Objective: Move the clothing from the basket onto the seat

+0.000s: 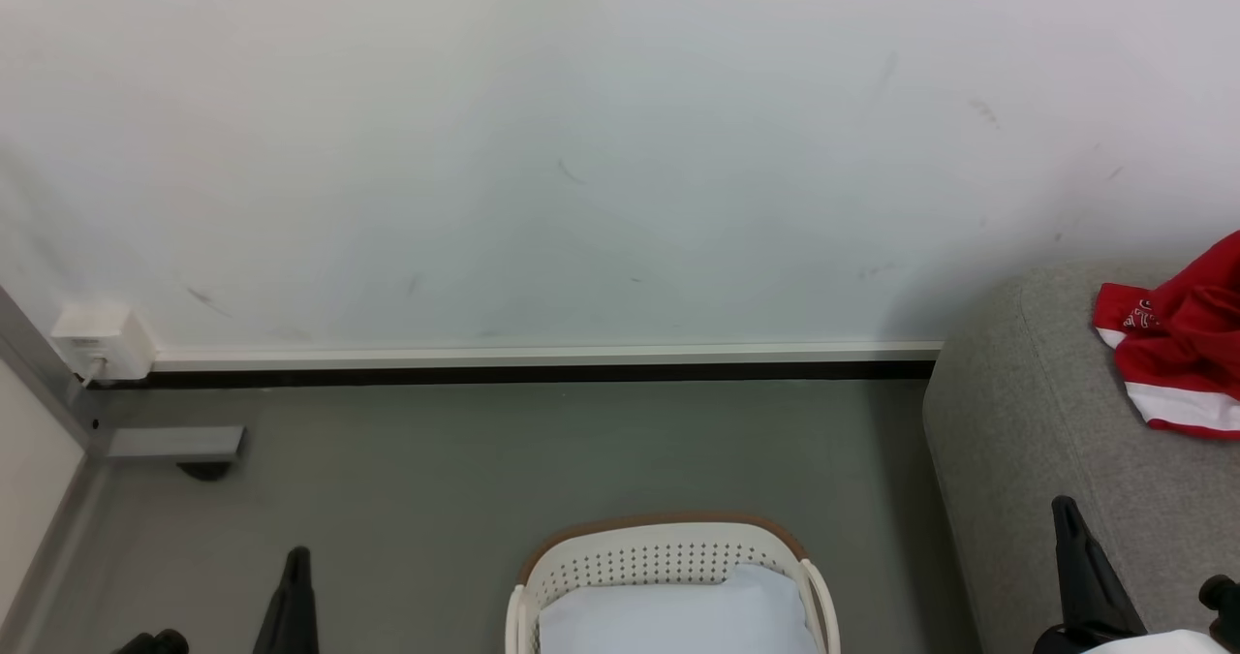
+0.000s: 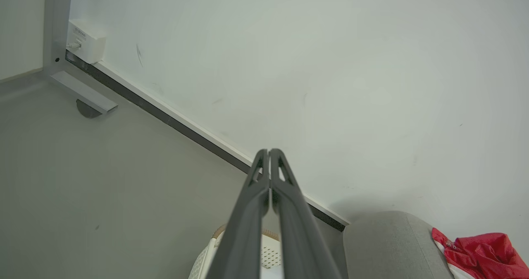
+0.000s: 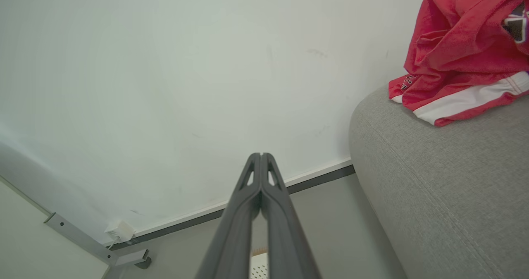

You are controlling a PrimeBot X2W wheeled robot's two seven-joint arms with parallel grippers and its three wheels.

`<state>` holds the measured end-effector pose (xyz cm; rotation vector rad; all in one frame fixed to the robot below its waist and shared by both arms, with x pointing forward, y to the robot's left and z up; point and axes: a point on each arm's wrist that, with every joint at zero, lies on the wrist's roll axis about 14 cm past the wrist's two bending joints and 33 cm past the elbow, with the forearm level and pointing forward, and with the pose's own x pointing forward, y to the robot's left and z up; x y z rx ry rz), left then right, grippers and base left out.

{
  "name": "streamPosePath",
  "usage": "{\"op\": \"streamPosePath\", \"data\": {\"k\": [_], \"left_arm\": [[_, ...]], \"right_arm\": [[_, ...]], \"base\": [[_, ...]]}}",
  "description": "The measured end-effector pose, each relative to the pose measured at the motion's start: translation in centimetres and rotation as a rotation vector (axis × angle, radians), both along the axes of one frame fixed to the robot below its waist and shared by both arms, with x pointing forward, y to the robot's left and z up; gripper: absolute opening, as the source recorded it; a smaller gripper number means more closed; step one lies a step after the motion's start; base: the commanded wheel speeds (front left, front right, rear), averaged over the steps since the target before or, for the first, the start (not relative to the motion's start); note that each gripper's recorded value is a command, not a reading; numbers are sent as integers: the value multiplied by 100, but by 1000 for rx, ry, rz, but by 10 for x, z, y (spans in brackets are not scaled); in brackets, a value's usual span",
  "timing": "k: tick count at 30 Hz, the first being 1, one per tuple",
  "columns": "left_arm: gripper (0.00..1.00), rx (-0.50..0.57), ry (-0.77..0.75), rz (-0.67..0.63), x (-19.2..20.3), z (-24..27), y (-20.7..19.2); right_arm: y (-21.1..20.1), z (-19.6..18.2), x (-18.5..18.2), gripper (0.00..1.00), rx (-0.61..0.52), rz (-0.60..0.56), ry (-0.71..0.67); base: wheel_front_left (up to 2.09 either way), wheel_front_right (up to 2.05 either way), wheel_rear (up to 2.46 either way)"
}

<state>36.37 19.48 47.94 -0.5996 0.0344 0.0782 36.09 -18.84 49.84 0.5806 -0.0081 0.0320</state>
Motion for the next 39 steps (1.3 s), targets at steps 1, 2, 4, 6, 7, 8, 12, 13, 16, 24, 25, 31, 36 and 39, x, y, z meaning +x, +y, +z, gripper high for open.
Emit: {"op": "streamPosePath", "data": {"k": [1,2,4,6,7,8,12,13,16,24,25,31,36,39], "left_arm": [[0,-12,1,1,0,0,0],[0,-23,0,2,1,0,0],[0,-57,-1,5,2,1,1],[0,-81,0,7,3,1,1],[0,-95,1,7,3,1,1],[0,-114,1,8,4,2,1],[0,-164,3,12,5,2,2],[0,-181,4,13,5,2,2],[0,-213,3,12,7,3,2],[0,-317,0,15,9,4,3],[0,-326,2,15,9,4,3],[0,-393,0,14,11,5,2],[0,-448,-1,13,12,6,2],[0,-473,-3,11,13,7,2]], "right_arm": [[-1,0,0,0,14,-3,1],[-1,0,1,0,30,-6,4],[-2,0,2,0,58,-10,8],[-3,0,2,0,85,-14,12],[-4,-1,2,0,100,-16,15],[-4,-1,3,0,114,-18,16],[-6,-2,3,0,168,-24,27],[-6,-2,4,0,182,-27,27],[-7,-2,5,0,219,-31,31],[-8,-1,8,0,320,-37,38],[-8,-1,9,0,330,-37,38],[-10,-1,10,0,398,-43,44],[-11,-2,11,0,451,-47,48],[-11,-2,12,0,479,-46,50]], "base": [[0,0,0],[0,0,0],[0,0,0],[0,0,0],[0,0,0],[0,0,0],[0,0,0],[0,0,0],[0,0,0],[0,0,0],[0,0,0],[0,0,0],[0,0,0],[0,0,0]]}}
